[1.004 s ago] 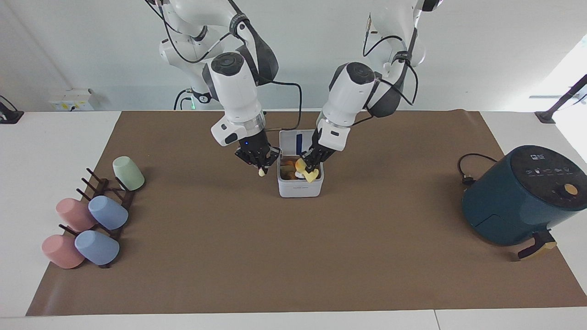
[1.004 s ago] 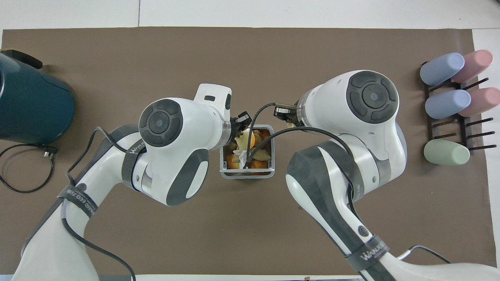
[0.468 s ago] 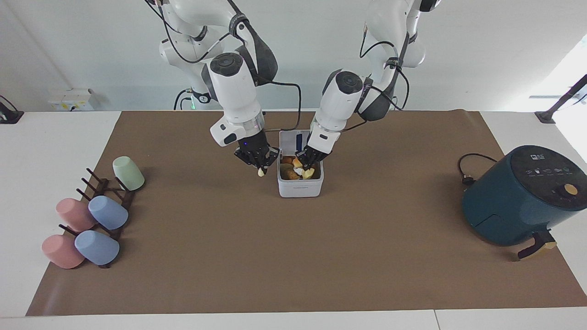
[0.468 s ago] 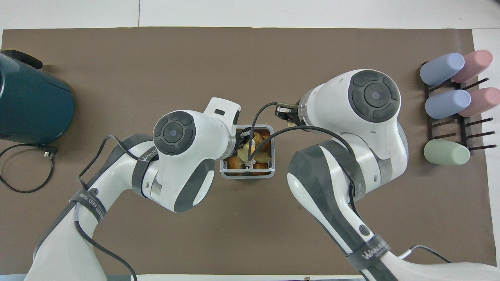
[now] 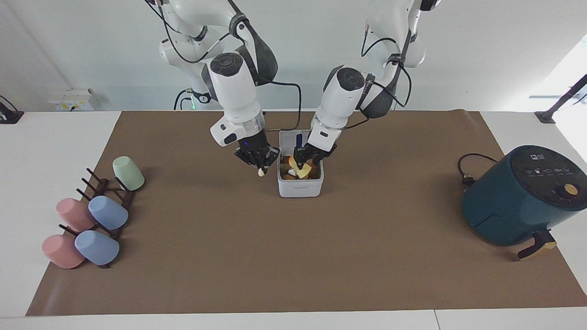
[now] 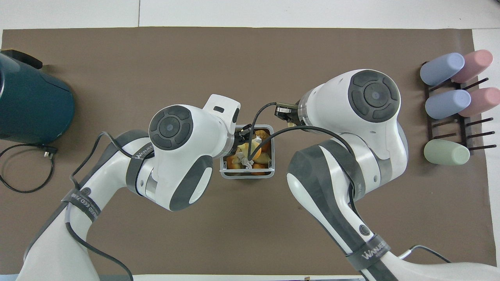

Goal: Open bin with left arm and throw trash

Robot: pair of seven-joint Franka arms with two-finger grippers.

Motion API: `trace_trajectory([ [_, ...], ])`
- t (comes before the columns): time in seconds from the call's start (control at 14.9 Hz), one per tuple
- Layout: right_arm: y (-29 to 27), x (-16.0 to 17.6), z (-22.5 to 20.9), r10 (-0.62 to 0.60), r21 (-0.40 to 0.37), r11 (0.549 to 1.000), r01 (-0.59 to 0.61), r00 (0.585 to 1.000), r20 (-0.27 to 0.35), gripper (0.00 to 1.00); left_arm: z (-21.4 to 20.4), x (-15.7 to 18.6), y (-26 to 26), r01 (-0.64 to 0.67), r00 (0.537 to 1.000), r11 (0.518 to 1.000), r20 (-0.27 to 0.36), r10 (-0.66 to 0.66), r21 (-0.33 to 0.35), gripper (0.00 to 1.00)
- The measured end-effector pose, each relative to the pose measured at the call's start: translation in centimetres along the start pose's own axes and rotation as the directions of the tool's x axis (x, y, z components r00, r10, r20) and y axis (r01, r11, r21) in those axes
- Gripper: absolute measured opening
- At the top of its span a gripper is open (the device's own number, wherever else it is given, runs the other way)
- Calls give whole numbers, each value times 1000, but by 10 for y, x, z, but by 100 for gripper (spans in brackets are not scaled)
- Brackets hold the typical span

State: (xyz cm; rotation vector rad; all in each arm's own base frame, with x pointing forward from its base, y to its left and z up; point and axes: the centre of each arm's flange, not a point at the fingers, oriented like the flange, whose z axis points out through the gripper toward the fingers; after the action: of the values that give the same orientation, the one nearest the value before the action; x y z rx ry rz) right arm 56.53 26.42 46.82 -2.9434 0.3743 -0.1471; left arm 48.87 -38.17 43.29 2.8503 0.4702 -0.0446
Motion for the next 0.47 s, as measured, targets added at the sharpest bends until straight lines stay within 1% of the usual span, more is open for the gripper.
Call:
trace_trajectory([
  [0.13,-2,-1,0,12,17,1000,-12,1000,12,7,-23,6,3,4,1000,1000,9,-4,2,95],
  [0.2,-2,-2,0,17,22,1000,-17,1000,16,7,-31,6,4,4,1000,1000,10,-4,0,100],
  [0.33,-7,-5,0,37,26,999,-38,999,20,7,-36,6,4,3,1000,1000,8,-3,-3,100],
  [0.47,-17,-14,1,69,26,997,-69,997,26,7,-42,17,-2,23,1000,1000,1,-23,-9,100],
])
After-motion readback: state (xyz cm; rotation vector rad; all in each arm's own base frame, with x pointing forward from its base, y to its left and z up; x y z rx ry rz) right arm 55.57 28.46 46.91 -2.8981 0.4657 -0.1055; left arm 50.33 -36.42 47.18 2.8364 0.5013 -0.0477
